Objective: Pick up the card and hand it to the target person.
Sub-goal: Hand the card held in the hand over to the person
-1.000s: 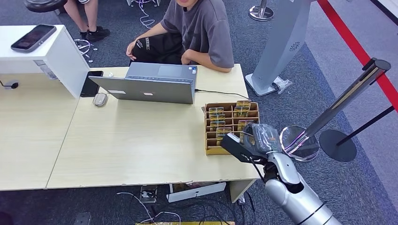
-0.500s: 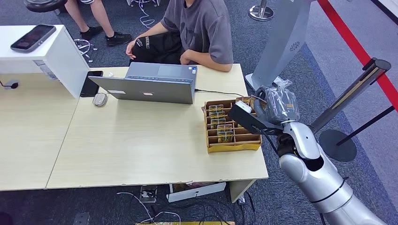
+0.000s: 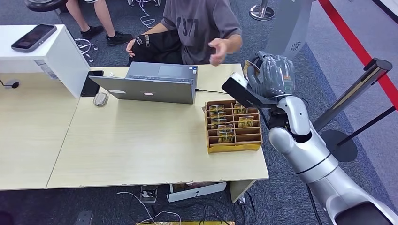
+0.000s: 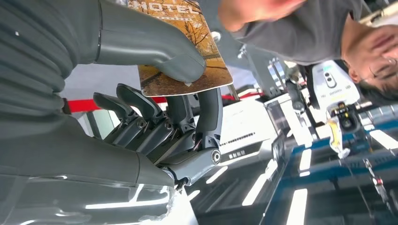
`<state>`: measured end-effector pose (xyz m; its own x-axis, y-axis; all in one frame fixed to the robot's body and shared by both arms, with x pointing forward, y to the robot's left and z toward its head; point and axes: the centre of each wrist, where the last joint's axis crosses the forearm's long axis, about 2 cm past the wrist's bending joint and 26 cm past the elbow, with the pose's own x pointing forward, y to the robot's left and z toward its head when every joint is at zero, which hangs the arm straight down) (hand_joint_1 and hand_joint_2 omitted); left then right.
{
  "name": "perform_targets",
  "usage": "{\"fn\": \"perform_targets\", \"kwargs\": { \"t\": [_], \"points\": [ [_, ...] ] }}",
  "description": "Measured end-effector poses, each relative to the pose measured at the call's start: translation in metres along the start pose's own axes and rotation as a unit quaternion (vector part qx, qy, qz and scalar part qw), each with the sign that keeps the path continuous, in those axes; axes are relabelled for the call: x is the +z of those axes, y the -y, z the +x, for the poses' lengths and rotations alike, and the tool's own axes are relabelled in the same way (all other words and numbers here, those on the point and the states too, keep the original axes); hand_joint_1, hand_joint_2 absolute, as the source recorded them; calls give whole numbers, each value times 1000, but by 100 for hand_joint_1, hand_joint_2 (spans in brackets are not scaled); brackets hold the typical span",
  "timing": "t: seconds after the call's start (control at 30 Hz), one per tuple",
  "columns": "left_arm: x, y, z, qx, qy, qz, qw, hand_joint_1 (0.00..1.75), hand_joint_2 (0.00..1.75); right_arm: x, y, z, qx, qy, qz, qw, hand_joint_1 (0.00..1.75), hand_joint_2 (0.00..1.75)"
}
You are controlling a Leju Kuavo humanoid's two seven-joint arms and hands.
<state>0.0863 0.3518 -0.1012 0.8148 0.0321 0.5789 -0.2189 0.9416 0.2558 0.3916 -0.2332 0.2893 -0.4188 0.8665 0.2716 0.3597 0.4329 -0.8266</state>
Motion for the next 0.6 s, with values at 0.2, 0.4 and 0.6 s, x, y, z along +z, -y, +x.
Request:
{"fn": "perform_targets", "kwargs": {
  "t": [0.2,0.4,0.6],
  "points": [
    [0,1,0,-11,6,-5,1000,0,0,-9,-25,-8,-2,-16,-12,1000,174,175],
    [0,1,0,-19,6,-9,1000,0,0,-7,-44,-15,0,-38,-11,999,173,175],
    [0,1,0,-20,4,-10,1000,0,0,-4,-55,-19,3,-52,4,999,170,175]
  ]
}}
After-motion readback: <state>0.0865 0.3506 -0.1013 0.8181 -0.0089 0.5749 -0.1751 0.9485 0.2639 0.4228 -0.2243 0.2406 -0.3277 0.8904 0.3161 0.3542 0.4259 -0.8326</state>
